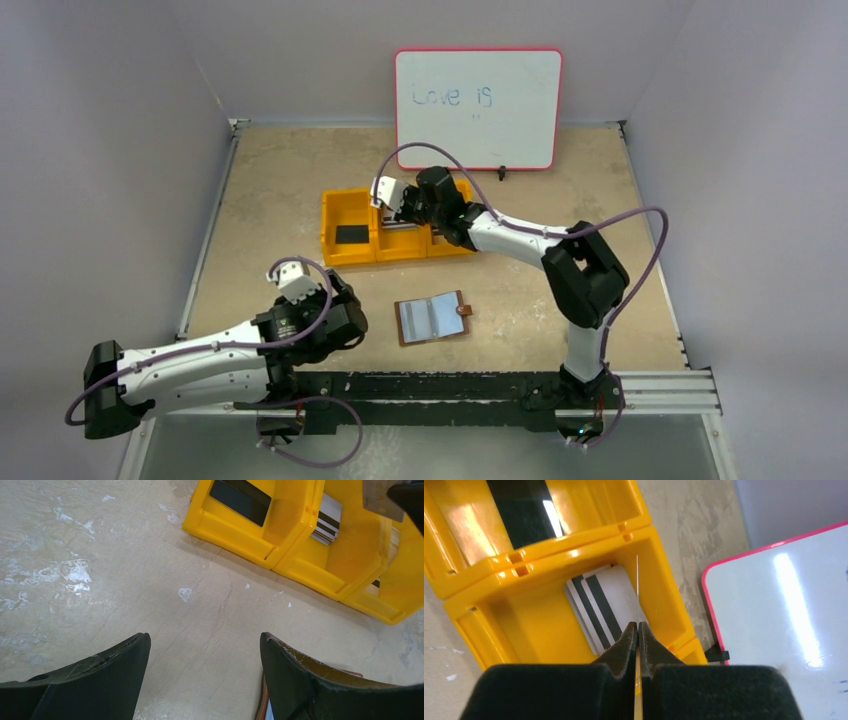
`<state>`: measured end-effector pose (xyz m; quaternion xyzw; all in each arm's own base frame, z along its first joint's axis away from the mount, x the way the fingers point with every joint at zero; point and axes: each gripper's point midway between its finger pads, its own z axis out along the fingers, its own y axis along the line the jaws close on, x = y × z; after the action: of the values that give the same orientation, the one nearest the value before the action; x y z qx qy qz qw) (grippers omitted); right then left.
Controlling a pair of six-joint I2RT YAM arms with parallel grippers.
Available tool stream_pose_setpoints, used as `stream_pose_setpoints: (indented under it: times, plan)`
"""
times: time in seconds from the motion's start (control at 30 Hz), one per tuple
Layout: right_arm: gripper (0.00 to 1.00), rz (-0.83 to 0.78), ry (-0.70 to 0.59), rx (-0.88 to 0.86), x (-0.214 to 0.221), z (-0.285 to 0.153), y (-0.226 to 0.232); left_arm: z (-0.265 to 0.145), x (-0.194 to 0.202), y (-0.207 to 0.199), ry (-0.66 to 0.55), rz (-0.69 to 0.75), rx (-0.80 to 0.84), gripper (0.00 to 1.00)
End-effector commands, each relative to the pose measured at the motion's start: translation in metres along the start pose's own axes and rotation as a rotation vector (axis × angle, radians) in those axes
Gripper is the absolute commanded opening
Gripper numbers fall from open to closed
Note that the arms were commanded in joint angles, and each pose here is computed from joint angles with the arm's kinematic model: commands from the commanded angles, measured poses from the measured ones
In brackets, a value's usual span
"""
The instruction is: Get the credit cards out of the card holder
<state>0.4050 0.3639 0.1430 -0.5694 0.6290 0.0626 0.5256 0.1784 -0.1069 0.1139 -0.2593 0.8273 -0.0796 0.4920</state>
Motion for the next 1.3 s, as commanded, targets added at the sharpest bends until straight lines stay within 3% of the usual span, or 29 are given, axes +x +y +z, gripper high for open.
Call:
stream_pose_setpoints:
  times: [0.0,0.37,0.93,1.03,1.27]
  plan:
    - [0.00,-0.087,0.000,0.032,-0.013,0.004,-0.015,0.000,-0.011,0.005,-0.046,-0.009,-0.007,0.80]
    - [0.00,-0.142,0.143,0.072,0.018,0.031,-0.012,-0.004,-0.020,0.007,-0.062,-0.012,0.000,0.81]
    - [0.07,-0.234,0.182,0.124,0.019,0.053,-0.014,-0.008,-0.025,0.006,-0.057,-0.039,0.020,0.81]
    - [0.12,-0.246,0.183,0.128,0.019,0.054,-0.014,-0.008,-0.023,0.006,-0.051,-0.039,0.021,0.81]
    - [0.12,-0.261,0.168,0.119,0.016,0.055,-0.012,-0.007,-0.023,0.006,-0.051,-0.036,0.021,0.81]
